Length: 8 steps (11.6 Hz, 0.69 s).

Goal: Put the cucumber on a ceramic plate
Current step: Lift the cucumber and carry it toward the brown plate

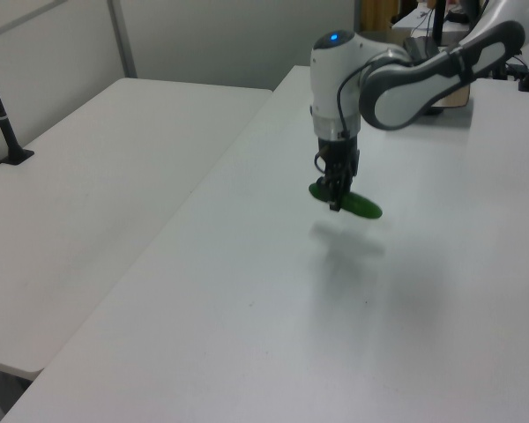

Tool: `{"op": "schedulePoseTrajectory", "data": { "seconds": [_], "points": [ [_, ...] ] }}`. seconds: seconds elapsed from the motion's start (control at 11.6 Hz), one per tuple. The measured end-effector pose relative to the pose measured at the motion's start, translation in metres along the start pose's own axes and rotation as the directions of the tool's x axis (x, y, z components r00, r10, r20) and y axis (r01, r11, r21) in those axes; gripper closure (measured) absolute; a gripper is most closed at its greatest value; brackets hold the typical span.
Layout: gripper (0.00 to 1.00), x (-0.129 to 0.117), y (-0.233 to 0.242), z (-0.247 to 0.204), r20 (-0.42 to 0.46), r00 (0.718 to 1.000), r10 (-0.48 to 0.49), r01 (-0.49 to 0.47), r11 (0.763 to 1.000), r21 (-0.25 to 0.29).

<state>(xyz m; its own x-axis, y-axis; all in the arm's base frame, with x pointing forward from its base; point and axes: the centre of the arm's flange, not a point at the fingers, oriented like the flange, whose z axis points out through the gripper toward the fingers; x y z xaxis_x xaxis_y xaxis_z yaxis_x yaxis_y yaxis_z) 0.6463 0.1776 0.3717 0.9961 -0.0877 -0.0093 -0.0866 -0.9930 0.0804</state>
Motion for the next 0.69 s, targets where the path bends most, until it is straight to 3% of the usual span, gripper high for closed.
{"op": "schedulePoseTrajectory", "data": {
  "seconds": [0.34,0.69],
  "points": [
    [0.53,0.023,0.091,-0.039,-0.002,1.0,-0.02,0.02,0.998,-0.055],
    [0.53,0.037,0.21,-0.043,0.005,1.0,-0.009,0.009,0.994,-0.108]
  ]
}}
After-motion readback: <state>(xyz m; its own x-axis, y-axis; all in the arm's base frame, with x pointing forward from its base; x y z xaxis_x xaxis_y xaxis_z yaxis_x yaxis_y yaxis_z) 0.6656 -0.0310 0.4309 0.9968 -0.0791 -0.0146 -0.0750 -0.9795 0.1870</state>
